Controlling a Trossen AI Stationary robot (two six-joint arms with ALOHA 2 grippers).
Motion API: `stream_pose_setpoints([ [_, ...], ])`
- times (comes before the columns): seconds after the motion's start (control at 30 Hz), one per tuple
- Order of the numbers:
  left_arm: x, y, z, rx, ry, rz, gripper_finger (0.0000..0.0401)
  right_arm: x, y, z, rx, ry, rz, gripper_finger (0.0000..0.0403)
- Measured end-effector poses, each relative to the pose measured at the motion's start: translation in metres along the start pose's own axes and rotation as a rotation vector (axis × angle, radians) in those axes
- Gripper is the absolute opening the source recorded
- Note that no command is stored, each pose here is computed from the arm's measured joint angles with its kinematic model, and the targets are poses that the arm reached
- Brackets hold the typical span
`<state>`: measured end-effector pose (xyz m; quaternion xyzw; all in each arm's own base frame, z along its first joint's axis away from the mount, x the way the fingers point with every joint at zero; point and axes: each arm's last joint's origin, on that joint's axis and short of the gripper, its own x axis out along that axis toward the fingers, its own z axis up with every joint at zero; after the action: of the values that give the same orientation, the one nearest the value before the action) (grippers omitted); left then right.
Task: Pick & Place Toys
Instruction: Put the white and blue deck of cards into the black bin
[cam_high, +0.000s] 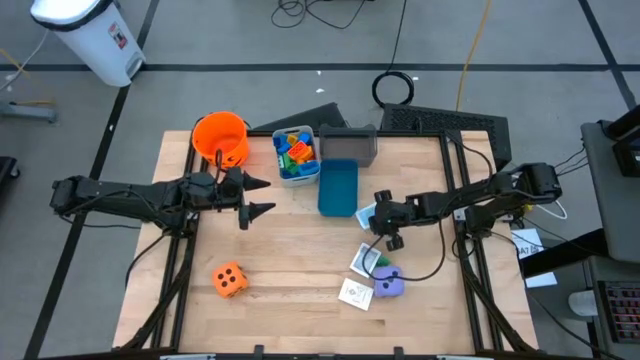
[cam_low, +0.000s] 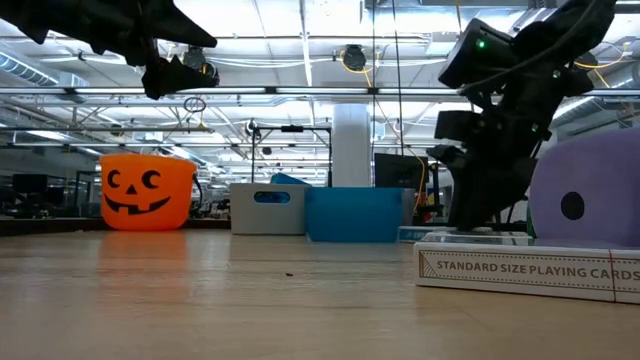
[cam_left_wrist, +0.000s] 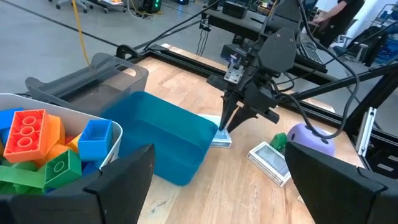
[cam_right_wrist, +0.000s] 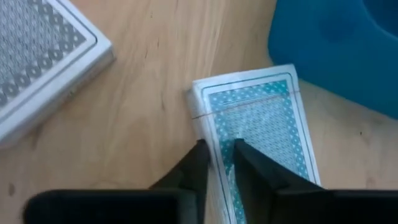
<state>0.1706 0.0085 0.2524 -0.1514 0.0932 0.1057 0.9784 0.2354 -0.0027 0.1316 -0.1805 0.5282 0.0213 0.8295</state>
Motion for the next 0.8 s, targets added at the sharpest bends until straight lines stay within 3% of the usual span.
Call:
stream_pose_setpoints([
  [0.17, 0.000, 0.000, 0.000, 0.000, 0.000, 0.000, 0.0365, 0.000, 0.000, 0.000, 0.023, -0.002, 0.004, 0.0006],
  [0.4, 0.000, 0.000, 0.000, 0.000, 0.000, 0.000, 0.0365, 0.000, 0.002, 0.000, 0.021, -0.024, -0.007, 0.0000],
  [0.6, 0.000, 0.000, 0.000, 0.000, 0.000, 0.000, 0.0365, -0.018, 0.013, 0.004, -0.022, -0.072, -0.062, 0.0001],
  [0.8, 0.000, 0.000, 0.000, 0.000, -0.002, -0.001, 0.0365, -0.044, 0.016, 0.013, 0.039, -0.222, -0.067, 0.0001],
])
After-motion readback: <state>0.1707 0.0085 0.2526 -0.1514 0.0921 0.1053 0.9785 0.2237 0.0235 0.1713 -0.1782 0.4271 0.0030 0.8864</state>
